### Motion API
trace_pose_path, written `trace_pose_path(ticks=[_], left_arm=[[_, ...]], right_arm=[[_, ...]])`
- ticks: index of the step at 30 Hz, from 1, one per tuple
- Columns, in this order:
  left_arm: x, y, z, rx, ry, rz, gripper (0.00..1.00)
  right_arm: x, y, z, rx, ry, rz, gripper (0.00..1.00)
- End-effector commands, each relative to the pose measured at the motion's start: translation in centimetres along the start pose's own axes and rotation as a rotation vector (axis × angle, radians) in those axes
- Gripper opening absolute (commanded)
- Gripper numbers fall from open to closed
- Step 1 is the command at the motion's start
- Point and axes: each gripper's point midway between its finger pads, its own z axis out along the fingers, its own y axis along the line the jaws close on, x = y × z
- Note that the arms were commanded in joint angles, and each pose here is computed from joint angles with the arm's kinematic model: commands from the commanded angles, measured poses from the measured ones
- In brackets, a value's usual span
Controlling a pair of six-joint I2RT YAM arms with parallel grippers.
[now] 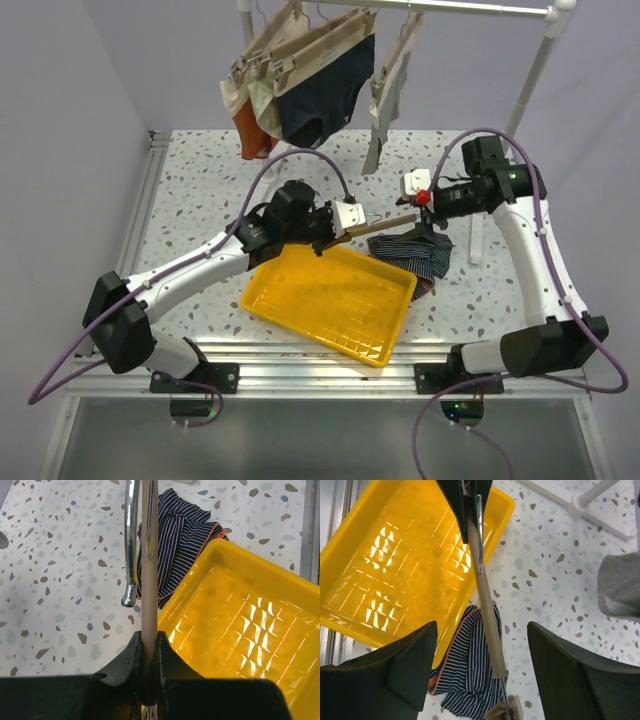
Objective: Remove the underwear clipped to the hanger
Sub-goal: Place the hanger at the clothesline.
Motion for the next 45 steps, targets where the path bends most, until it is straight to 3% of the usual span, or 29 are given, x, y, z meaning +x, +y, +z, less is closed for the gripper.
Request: trace_pose_path(ticks=[1, 9, 20, 22, 26, 29, 30, 32, 33, 35, 41, 45], left_arm=[[-3.4, 0.5, -1.0, 0.011, -0.079, 0.056, 0.00], [-3.8, 0.2, -1.4, 0.025, -0.093, 0.064, 0.00], [-4.0, 0.1, -1.4, 0.033, -0.094, 0.084, 0.00], [-4.1, 0.1, -1.4, 0.034, -0.099, 0.086, 0.00], [-4.2, 0.1, -1.4, 0.036, -0.104, 0.082, 0.00], [-4.5, 0.3, -1.4, 0.022, -0.114, 0.075, 0.00], [-4.9, 0.6, -1.5, 0.003, -0.132, 0.061, 0.07], [-5.7, 1.3, -2.1, -0.044, -0.152, 0.048, 0.35], [-6.6, 1.6, -2.5, -0.064, -0.181, 0.044, 0.72], [-7.9, 2.2, -3.9, -0.116, -0.229, 0.051, 0.97], [-10.8, 4.8, -9.0, -0.333, -0.315, 0.072, 1.00], [-10.2, 6.5, -12.0, -0.491, -0.307, 0.069, 1.00]], right_arm=[[-0.5, 1.6, 0.7, -0.065, 0.010, -0.011, 0.75], [1.7, 1.9, 2.2, -0.123, 0.140, -0.059, 0.70], [3.5, 1.4, 2.3, -0.144, 0.224, -0.064, 0.52], [3.5, 1.3, 2.5, -0.146, 0.225, -0.065, 0.42], [3.5, 1.2, 2.5, -0.140, 0.226, -0.061, 0.04], [3.2, 1.0, 2.3, -0.118, 0.228, -0.043, 0.00], [3.3, 0.9, 2.2, -0.106, 0.239, -0.036, 0.00], [3.2, 0.9, 1.8, -0.079, 0.247, -0.002, 0.00], [3.4, 1.0, 1.4, -0.059, 0.271, 0.003, 0.00], [4.1, 1.3, 1.0, -0.031, 0.285, 0.048, 0.00], [7.6, 1.3, -2.9, 0.165, 0.360, 0.241, 0.00], [10.9, -0.2, -7.9, 0.449, 0.478, 0.430, 0.00]])
